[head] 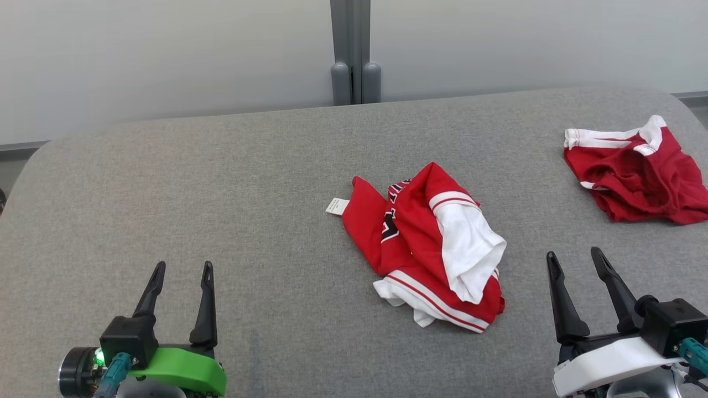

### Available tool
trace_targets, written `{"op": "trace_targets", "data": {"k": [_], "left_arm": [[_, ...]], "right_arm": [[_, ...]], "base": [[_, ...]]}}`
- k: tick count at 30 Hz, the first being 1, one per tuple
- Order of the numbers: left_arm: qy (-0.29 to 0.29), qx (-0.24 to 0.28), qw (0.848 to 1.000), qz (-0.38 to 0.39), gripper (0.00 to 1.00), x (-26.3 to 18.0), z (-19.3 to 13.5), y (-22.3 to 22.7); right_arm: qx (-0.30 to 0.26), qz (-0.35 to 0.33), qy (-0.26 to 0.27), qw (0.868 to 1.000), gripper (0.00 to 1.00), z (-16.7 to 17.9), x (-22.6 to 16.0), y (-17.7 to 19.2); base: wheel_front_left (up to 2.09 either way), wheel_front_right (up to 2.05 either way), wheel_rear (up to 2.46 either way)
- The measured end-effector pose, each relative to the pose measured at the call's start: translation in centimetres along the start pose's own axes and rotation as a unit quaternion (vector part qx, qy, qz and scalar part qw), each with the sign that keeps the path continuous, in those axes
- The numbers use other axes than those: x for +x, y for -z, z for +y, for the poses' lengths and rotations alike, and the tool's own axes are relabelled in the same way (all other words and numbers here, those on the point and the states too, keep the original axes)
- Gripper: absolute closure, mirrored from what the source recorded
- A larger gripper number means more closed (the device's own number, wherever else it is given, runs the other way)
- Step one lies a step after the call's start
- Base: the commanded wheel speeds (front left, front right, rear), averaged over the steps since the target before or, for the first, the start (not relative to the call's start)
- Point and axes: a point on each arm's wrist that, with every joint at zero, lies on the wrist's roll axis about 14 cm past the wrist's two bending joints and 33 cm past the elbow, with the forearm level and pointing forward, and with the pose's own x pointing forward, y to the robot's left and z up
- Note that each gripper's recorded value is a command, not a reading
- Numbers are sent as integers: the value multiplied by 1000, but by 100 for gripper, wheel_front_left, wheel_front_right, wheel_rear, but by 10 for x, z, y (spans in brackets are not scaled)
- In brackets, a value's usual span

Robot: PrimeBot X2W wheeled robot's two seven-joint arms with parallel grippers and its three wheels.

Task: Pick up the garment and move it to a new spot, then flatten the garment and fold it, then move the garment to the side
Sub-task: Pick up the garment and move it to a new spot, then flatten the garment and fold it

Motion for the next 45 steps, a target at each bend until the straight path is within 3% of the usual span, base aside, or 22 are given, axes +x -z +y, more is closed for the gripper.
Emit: {"op": "trace_targets", "data": {"k": [20, 27, 35, 36, 37, 38, 45], "left_arm": [[3, -3, 1000, 7, 0, 1, -1, 3], [23, 2, 1000, -18, 0, 19, -12, -10], [36, -1, 999, -21, 0, 40, -19, -5], [35, -1, 999, -17, 0, 42, -18, -2], [34, -1, 999, -15, 0, 43, -17, 0], [32, -1, 999, -12, 0, 44, -16, 2], [29, 0, 1000, -5, 0, 51, -12, 11]], "right_arm": [[6, 6, -1, 1000, 0, 2, 2, 4], [15, 73, -57, 996, 0, 33, 13, 39], [41, 163, -118, 979, 0, 72, 25, 98], [43, 165, -119, 978, 50, 72, 28, 101], [45, 164, -119, 978, 67, 73, 31, 103], [48, 163, -118, 978, 99, 72, 33, 104], [49, 144, -102, 983, 100, 57, 49, 102]], "base": [[0, 0, 0], [0, 0, 0], [0, 0, 0], [0, 0, 0], [0, 0, 0], [0, 0, 0], [0, 0, 0]]}}
